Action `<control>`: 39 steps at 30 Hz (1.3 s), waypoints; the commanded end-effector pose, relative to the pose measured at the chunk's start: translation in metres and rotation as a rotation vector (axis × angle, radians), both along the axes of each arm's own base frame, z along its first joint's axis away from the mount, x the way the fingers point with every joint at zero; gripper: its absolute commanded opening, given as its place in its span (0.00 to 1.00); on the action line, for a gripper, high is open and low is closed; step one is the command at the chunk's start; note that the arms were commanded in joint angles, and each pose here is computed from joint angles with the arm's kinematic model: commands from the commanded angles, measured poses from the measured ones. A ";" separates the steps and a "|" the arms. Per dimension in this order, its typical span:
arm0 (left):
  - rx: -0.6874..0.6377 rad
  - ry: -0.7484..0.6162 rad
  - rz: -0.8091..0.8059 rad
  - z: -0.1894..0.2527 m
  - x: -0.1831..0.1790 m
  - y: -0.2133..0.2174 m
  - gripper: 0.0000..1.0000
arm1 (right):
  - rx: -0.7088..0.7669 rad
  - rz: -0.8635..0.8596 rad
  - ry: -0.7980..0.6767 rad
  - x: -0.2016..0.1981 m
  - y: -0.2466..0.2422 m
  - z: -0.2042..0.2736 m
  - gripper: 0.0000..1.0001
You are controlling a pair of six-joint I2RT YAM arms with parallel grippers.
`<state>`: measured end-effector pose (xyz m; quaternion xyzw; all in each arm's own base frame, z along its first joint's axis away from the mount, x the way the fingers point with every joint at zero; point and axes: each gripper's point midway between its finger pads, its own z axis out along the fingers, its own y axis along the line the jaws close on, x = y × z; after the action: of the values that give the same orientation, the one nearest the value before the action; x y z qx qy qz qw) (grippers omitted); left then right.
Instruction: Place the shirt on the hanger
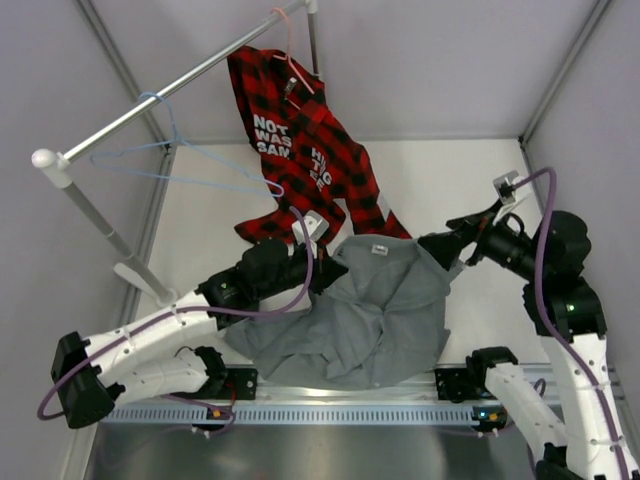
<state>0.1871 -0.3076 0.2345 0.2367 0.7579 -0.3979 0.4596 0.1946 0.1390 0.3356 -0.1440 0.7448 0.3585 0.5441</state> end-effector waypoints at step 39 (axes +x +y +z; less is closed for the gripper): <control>0.083 -0.149 0.285 0.077 0.021 0.072 0.98 | -0.062 0.160 -0.651 -0.004 0.079 0.012 0.00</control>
<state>0.1596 -0.2868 0.3231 0.3103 0.7205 -0.3990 0.4748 0.1933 0.2317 0.3095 -0.3741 0.5714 0.3071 0.6628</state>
